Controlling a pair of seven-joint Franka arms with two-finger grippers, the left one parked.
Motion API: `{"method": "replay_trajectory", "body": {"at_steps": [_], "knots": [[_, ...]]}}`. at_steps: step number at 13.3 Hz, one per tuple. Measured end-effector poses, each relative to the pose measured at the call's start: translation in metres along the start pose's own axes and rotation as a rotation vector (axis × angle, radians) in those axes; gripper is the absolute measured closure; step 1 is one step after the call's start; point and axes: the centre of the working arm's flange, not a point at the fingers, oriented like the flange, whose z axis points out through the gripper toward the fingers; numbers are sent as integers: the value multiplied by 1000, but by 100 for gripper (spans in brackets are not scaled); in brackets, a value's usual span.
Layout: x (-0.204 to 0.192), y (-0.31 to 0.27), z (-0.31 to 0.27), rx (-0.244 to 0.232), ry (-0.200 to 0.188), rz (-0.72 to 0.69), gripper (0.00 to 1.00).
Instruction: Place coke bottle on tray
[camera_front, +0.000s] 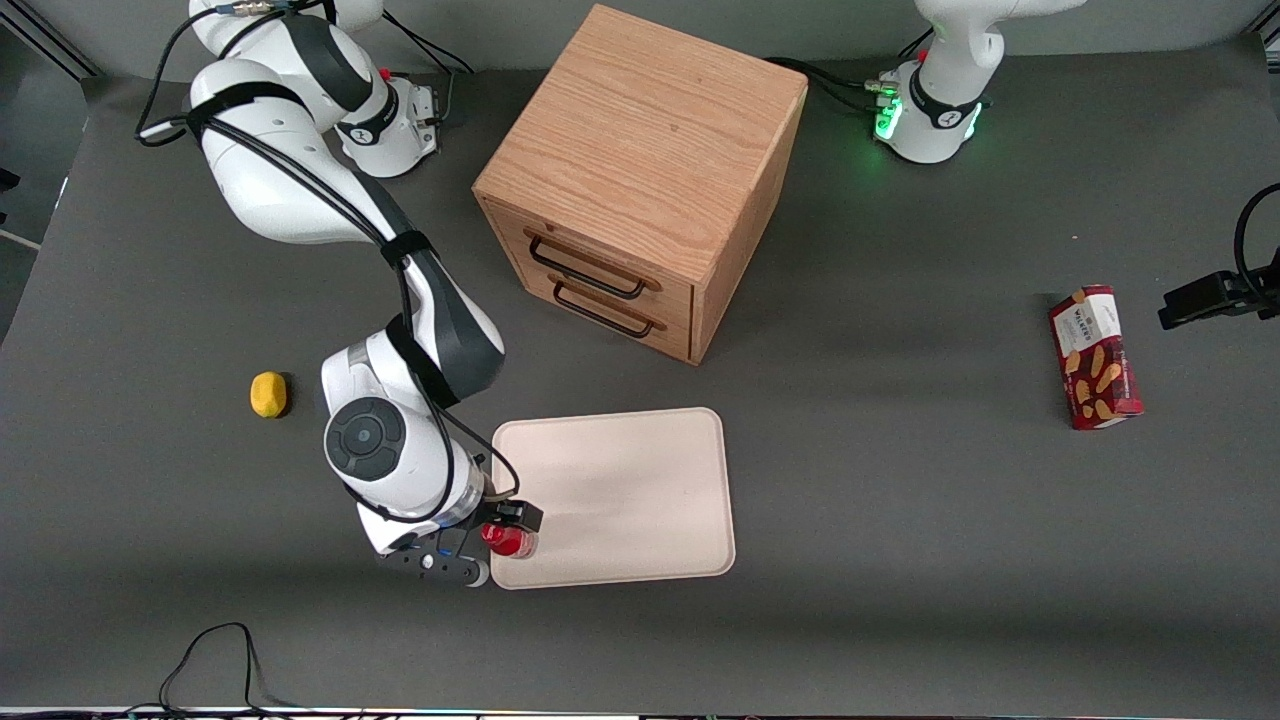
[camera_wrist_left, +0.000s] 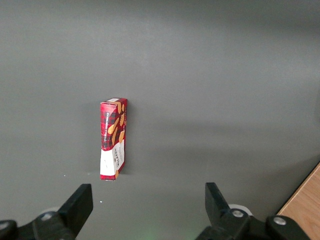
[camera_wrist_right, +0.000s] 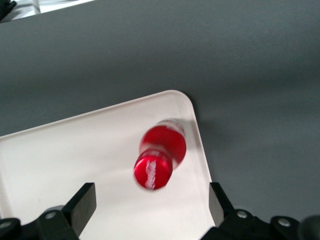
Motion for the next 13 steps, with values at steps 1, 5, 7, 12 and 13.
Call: {"method": "replay_trajectory", "body": {"at_steps": [1,5,7,12,13], "knots": [[-3,0,-15,-10,-12,-1,0],[-17,9,-88,-56,-49,-2,0],[-24,21,-125,-67,-76,-3,0],[-43,84,-217,-88,-196,-70,0],[-46,95,-227,-84,-210,-89,0]]}}
